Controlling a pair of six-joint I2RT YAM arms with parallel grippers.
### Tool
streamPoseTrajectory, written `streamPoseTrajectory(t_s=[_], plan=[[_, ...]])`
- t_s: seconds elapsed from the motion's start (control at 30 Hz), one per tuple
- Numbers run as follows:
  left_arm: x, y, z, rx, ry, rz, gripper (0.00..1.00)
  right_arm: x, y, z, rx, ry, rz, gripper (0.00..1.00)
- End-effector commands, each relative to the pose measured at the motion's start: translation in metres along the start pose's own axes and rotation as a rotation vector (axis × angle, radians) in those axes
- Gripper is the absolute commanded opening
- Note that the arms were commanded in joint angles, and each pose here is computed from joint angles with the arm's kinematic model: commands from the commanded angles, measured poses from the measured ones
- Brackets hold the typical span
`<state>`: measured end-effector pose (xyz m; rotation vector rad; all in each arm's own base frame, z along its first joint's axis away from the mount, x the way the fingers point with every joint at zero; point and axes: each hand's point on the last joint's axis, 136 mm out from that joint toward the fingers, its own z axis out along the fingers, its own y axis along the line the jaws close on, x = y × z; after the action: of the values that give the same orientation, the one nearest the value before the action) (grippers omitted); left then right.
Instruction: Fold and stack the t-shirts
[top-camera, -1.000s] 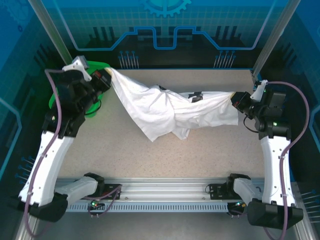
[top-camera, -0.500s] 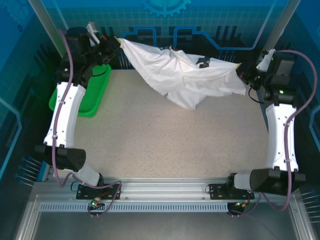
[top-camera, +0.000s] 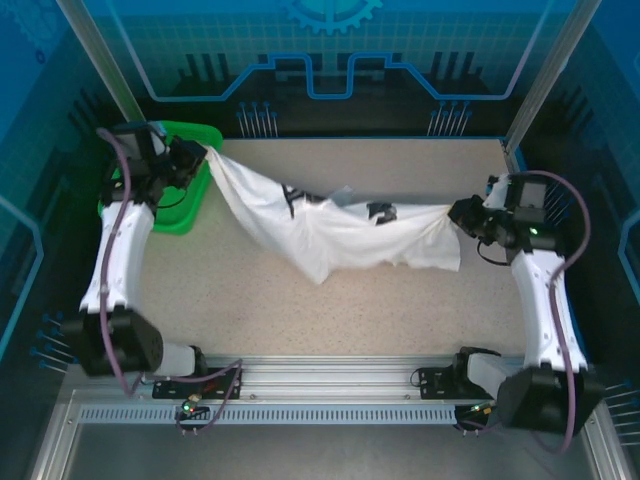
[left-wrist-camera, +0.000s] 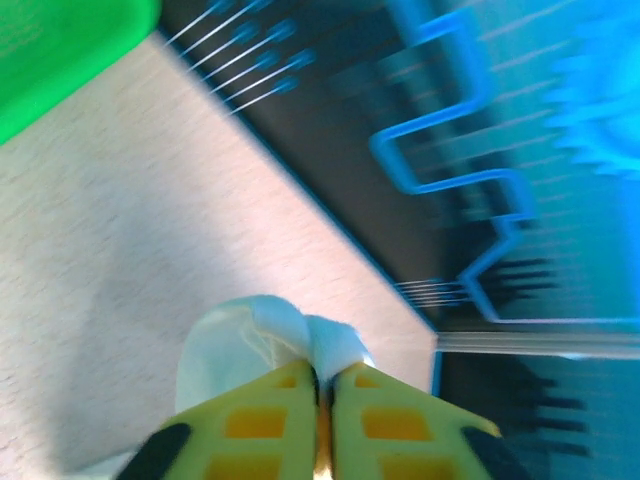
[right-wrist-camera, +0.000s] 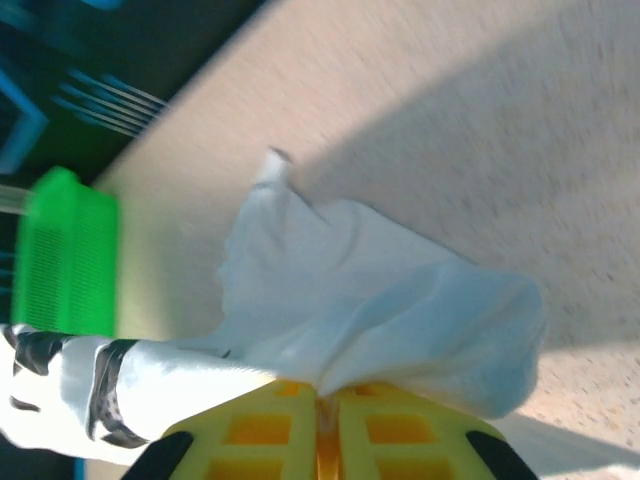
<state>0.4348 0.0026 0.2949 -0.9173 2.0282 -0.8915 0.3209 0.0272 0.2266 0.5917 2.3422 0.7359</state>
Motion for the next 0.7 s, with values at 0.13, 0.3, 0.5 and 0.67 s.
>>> streamPoseTrajectory(t_s=[0.13,0.3,0.5,0.67], plan=[[-0.002,0.014,0.056,-0.217,0.093,0.059,0.75,-0.005,-0.023,0.058,0.117,0.121,-0.019,0.52],[0.023,0.027,0.030,-0.318,0.068,0.124,0.85,0.011,-0.027,0.054,0.119,0.102,-0.040,0.68],[0.151,0.103,0.019,-0.417,0.262,0.140,0.79,0.088,-0.066,0.076,0.158,0.253,-0.011,0.67],[0.215,0.153,0.033,-0.474,0.375,0.077,0.80,0.114,-0.066,0.097,0.180,0.327,-0.070,0.66]])
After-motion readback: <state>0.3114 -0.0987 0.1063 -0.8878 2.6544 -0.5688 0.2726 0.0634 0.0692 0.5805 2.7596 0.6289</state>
